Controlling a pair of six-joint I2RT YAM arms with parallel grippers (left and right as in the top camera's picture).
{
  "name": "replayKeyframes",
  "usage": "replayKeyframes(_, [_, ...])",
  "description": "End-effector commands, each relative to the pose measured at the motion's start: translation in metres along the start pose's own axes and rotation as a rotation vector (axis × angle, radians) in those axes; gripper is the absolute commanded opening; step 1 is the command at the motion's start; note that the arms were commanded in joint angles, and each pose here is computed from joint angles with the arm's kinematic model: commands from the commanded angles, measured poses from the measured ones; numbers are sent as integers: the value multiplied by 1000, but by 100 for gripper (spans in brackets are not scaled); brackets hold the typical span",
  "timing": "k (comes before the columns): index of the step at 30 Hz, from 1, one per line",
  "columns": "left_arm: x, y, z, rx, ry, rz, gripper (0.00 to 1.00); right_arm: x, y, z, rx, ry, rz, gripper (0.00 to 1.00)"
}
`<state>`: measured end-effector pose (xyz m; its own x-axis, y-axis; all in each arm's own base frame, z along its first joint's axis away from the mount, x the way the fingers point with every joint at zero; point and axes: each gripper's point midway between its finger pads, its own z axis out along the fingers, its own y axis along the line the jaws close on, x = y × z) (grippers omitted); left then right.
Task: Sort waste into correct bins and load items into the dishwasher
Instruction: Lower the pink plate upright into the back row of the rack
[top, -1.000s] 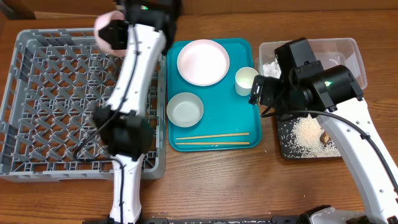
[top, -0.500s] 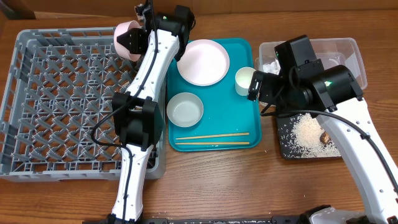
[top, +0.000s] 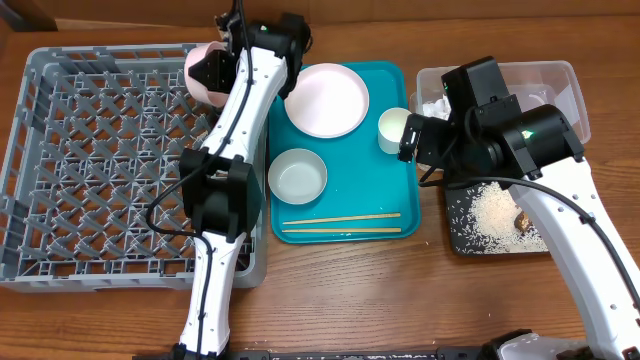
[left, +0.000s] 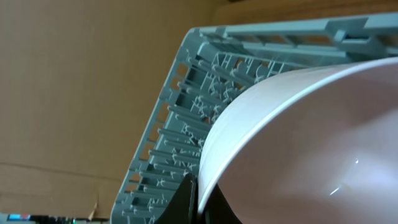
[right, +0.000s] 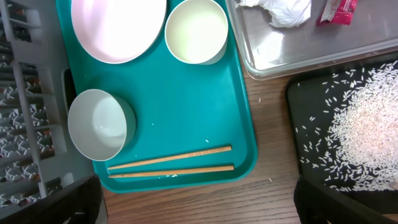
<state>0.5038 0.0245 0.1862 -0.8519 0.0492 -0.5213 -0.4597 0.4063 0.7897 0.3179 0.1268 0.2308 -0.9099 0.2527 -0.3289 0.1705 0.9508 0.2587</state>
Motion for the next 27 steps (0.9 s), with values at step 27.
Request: replayKeyframes(27, [27,-26,9,166,168,-50,4,-3,1,-3,0,-20,-2,100])
